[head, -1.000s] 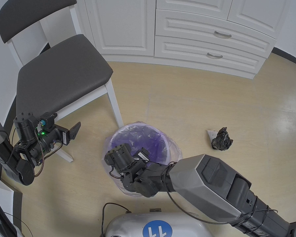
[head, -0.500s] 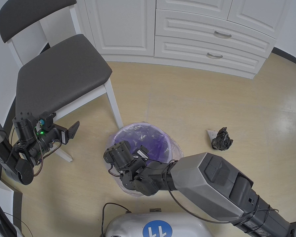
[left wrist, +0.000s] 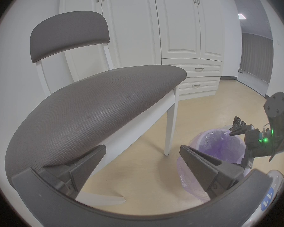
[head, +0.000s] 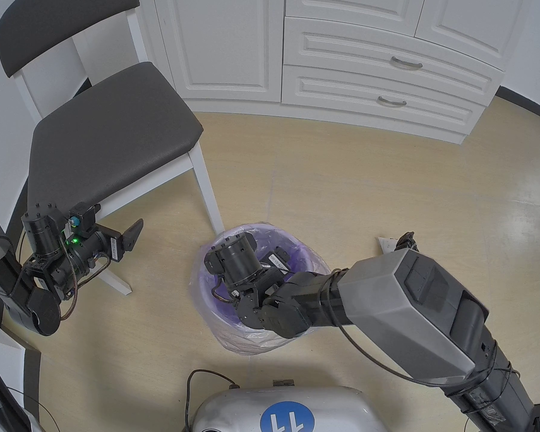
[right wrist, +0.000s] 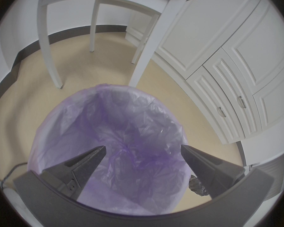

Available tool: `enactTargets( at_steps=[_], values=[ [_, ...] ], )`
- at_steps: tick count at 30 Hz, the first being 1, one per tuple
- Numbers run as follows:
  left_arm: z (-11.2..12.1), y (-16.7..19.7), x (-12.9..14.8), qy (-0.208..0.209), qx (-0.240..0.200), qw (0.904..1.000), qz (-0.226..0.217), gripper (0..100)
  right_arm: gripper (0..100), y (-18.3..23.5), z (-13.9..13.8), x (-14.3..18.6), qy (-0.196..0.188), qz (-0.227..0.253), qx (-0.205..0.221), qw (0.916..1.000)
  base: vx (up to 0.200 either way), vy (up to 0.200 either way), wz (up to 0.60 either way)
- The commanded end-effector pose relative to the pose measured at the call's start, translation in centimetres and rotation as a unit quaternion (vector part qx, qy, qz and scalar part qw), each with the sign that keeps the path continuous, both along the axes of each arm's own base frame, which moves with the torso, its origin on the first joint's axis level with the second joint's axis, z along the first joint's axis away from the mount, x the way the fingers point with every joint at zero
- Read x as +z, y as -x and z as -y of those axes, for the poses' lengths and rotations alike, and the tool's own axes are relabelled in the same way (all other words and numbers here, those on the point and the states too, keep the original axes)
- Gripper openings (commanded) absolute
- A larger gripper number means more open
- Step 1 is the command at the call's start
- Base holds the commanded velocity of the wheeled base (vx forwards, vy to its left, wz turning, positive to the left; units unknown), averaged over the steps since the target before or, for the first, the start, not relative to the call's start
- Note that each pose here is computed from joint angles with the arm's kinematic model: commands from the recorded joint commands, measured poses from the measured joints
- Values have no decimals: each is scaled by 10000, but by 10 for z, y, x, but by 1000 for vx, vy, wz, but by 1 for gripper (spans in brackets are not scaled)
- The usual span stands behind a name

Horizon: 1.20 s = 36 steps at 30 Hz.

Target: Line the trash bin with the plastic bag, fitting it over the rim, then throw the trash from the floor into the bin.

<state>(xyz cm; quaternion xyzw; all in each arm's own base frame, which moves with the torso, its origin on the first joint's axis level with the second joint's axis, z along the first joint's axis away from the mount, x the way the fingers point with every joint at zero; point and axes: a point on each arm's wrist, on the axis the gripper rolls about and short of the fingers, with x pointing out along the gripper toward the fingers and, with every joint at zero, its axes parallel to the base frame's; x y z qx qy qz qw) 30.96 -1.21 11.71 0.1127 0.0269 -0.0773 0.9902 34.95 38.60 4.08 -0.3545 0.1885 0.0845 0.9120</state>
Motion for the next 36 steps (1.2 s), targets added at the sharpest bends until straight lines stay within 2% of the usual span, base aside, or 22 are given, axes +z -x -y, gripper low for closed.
enactTargets(
  at_steps=[1, 9, 15, 21, 25, 30, 33, 36],
  values=[
    [0, 1, 1, 0, 2, 10000, 27, 100, 100, 23, 25, 18, 331, -234, 42, 9992, 0, 0, 0],
    [0, 1, 2, 0, -6, 10000, 34, 100, 100, 47, 42, 23, 721, -471, 181, 9961, 0, 0, 0],
    [0, 1, 2, 0, -6, 10000, 27, 100, 100, 59, 41, 26, 751, -496, 291, 9955, 0, 0, 0],
    [0, 2, 2, 0, -6, 10000, 27, 100, 100, 68, 38, 16, 842, -619, 396, 9937, 0, 0, 0],
    [0, 2, 2, 0, -6, 10000, 34, 100, 100, 60, 32, 16, 731, -519, 380, 9953, 0, 0, 0],
    [0, 1, 2, -1, 2, 10000, 19, 100, 100, 24, 19, 17, 334, -227, 141, 9991, 0, 0, 0],
    [0, 1, 2, -1, 2, 10000, 19, 100, 100, 16, 22, 13, 339, -230, 68, 9991, 0, 0, 0],
    [0, 1, 1, -1, 2, 10000, 19, 100, 100, 17, 26, -2, 517, -387, 46, 9979, 0, 0, 0]
  ],
)
